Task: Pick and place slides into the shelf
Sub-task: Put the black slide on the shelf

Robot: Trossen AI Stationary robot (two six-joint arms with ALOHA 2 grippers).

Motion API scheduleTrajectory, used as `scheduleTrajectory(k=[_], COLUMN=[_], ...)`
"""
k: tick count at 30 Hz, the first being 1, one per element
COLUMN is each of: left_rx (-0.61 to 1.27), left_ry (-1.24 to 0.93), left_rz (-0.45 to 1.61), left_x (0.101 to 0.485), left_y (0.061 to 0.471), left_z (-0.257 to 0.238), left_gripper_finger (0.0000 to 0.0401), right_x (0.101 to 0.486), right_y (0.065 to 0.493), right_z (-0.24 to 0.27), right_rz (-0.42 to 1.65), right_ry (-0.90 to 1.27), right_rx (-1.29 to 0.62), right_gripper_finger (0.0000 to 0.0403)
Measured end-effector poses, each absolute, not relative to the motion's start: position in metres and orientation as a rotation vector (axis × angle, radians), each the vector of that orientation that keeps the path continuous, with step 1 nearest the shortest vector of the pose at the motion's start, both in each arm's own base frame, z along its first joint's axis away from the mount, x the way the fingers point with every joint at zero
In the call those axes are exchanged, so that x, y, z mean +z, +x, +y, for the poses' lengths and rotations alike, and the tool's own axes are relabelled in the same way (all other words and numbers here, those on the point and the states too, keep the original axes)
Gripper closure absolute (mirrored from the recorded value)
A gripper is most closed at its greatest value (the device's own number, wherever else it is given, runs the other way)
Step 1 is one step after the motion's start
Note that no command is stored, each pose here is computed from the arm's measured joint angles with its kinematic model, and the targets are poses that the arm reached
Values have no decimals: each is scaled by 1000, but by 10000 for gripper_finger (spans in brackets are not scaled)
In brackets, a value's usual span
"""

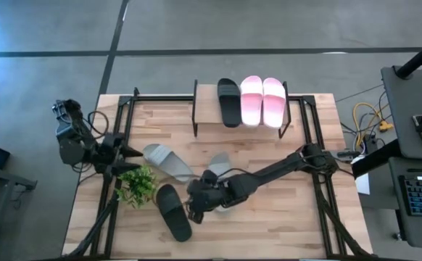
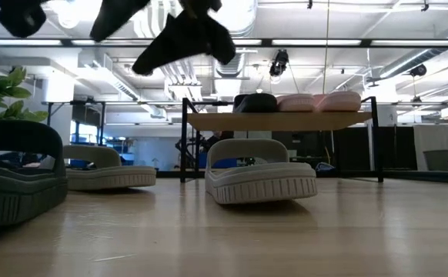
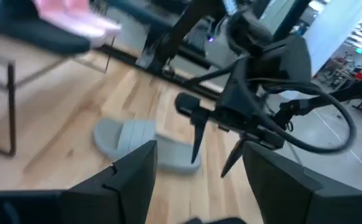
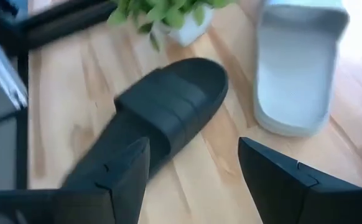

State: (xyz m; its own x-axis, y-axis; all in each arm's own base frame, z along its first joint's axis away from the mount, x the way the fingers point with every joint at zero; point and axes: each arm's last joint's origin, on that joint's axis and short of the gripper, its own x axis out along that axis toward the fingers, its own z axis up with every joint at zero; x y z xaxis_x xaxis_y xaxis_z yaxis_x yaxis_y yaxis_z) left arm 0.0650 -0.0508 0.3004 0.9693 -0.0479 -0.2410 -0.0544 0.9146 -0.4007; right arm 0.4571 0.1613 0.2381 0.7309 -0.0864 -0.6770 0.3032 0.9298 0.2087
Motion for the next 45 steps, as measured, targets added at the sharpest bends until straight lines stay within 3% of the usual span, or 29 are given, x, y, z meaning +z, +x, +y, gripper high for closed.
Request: scheduleTrajectory(k=[6,10,17,22,25,30,35,45], left_rx=[-111,-68,21,-122,-99,1,-190,-222], left_ry=[-509,-538,-513,-506,-536,-524,-617,-767], left_rz=[437,614,563,598,627,717,752,1046], left_x=[291,275,279,290,285,265,260,212], left_y=[75,78,90,96,108,135,164,190], left_z=[-71,-78,-88,-92,-88,-67,-46,-14], left_gripper_finger=[178,178,178,178,178,178,178,178], right_x=[287,320,360,362,360,358,357,354], right_y=[457,452,449,446,445,446,448,445], right_z=[152,148,144,143,142,136,128,123], right_rz=[693,622,525,548,570,584,583,632], right_ry=[389,362,387,379,368,363,367,341], right_rx=[-320,-396,-383,-392,-400,-418,-434,-458], right_gripper_finger=[170,170,170,170,170,170,170,170])
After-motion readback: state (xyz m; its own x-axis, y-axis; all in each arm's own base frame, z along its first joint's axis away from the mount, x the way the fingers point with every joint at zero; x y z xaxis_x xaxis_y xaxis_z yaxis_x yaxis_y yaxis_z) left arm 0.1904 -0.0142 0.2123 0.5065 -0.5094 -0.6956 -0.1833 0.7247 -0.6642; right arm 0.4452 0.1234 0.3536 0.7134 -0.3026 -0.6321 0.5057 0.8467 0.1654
